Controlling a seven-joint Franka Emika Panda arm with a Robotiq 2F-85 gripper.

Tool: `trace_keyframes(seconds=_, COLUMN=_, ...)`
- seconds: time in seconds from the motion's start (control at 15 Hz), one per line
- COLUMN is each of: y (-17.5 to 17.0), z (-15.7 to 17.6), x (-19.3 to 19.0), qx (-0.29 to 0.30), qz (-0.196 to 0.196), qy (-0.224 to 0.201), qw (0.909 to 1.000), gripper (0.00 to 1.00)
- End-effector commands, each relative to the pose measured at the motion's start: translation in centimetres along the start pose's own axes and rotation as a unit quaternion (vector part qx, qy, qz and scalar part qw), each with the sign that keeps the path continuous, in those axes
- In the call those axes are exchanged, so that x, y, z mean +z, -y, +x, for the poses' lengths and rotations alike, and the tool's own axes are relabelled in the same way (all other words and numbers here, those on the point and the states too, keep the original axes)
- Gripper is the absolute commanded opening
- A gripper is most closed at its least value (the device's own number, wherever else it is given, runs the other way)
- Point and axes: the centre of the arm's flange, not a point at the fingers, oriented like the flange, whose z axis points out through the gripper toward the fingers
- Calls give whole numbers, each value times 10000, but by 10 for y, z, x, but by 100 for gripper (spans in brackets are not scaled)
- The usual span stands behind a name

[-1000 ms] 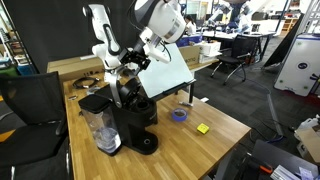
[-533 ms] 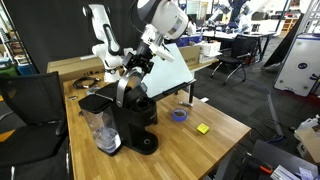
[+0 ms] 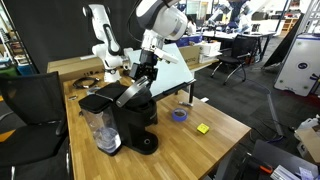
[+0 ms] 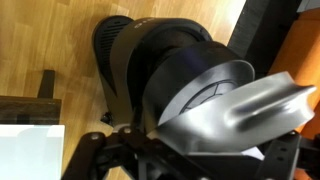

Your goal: Close the top of the coffee maker

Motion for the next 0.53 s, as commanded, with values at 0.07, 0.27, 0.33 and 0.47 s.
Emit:
trace_keyframes(seconds=0.07, y=0, z=-7, x=3, qx=-211, qz=-140, qy=267, qw=9993, gripper=100)
trace_keyframes(seconds=0.27, y=2, z=-11, x=6, qx=-334, qz=-195, qy=425, qw=9983, gripper=100)
trace_keyframes(seconds=0.33, y=2, z=-12, x=8, qx=-386, qz=-217, qy=485, qw=9978, gripper=100)
trace_keyframes(seconds=0.47, y=5, z=-18, x=15, qx=-499, qz=-292, qy=598, qw=9965, gripper=100)
